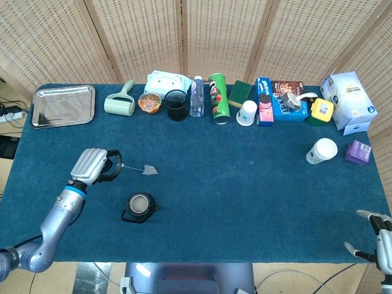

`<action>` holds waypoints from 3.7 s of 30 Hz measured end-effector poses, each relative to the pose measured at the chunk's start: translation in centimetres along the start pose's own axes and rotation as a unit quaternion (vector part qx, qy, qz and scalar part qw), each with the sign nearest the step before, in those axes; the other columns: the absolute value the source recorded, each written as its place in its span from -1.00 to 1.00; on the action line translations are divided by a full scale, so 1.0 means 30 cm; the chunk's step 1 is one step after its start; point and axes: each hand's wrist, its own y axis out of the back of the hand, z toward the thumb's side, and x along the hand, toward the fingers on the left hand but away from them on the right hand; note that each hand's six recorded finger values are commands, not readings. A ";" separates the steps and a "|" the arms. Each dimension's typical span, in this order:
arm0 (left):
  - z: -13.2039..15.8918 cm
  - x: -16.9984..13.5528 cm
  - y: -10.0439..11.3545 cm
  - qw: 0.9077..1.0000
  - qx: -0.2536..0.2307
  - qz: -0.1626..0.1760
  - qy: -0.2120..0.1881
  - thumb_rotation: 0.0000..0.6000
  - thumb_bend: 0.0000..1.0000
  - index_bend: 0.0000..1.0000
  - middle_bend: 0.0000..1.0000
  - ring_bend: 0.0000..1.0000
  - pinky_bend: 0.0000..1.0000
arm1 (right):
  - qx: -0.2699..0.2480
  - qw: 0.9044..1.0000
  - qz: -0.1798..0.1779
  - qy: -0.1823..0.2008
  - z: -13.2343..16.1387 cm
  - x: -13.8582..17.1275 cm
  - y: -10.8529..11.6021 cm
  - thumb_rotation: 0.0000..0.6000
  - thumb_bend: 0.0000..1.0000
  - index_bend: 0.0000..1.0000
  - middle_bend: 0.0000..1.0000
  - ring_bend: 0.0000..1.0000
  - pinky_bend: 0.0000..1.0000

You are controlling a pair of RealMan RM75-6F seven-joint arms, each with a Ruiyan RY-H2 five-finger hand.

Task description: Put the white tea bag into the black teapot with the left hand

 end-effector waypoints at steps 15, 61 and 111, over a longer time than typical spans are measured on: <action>0.104 -0.071 0.077 0.992 -0.108 0.004 -0.060 1.00 0.00 0.43 1.00 1.00 0.95 | -0.008 1.000 0.003 -0.002 -0.012 0.020 -0.019 1.00 -0.63 -0.50 -0.48 -0.61 -0.74; 0.174 -0.194 0.043 0.985 -0.121 -0.055 -0.112 1.00 0.00 0.43 1.00 1.00 0.95 | -0.007 1.000 0.003 -0.009 -0.016 0.011 -0.014 1.00 -0.63 -0.50 -0.48 -0.61 -0.73; 0.026 -0.220 -0.066 0.994 -0.061 -0.078 -0.034 1.00 0.00 0.43 1.00 1.00 0.95 | -0.009 1.000 0.004 -0.012 -0.030 0.030 -0.016 1.00 -0.63 -0.51 -0.48 -0.61 -0.73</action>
